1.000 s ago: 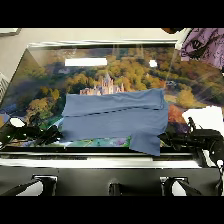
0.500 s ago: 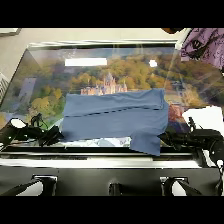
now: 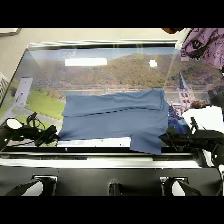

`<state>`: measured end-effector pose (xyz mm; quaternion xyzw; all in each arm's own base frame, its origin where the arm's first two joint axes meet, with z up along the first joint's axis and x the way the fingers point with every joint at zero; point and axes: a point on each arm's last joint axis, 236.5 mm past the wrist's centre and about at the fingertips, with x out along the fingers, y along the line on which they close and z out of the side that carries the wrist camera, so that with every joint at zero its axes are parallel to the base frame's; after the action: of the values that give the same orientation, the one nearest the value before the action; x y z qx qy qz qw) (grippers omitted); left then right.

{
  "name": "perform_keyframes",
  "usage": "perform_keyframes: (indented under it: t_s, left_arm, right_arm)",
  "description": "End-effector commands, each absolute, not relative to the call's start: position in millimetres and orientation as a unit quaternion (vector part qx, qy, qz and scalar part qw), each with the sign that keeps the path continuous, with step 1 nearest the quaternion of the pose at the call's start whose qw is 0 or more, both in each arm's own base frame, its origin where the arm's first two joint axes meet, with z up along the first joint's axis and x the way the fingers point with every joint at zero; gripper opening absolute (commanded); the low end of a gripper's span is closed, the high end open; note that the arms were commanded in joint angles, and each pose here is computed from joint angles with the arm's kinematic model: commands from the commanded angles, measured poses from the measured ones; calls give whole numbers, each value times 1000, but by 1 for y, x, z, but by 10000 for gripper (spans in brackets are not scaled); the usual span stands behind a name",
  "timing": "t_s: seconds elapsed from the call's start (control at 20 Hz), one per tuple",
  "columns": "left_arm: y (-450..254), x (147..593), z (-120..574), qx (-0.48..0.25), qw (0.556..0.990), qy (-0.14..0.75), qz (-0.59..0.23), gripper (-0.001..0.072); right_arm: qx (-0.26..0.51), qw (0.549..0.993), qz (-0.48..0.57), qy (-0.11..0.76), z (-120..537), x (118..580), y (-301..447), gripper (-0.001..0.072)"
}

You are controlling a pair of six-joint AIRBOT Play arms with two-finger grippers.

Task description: Fold the clothes and pants, and hang the long-sleeved shirts on hangers.

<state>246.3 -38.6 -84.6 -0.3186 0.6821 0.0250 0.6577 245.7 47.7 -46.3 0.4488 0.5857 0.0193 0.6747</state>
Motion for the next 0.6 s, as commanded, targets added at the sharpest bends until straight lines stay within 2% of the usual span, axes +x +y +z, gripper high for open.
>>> perform_keyframes:
  t_s: [0.0,0.15,0.25,0.4,0.55]
  left_arm:
    - [-21,230,-61,-291,676,674,61,15]
    - [-25,235,-33,-295,712,636,49,14]
    - [-24,245,-23,-298,732,611,48,14]
    - [-15,274,-14,-304,762,569,55,14]
    - [-20,310,-10,-306,784,539,31,14]
  right_arm:
    - [428,676,8,600,-22,213,53,23]
    - [399,723,4,565,15,203,51,22]
    - [382,754,3,535,39,213,44,22]
    - [359,782,18,510,57,243,31,22]
    - [364,786,51,497,55,286,31,22]
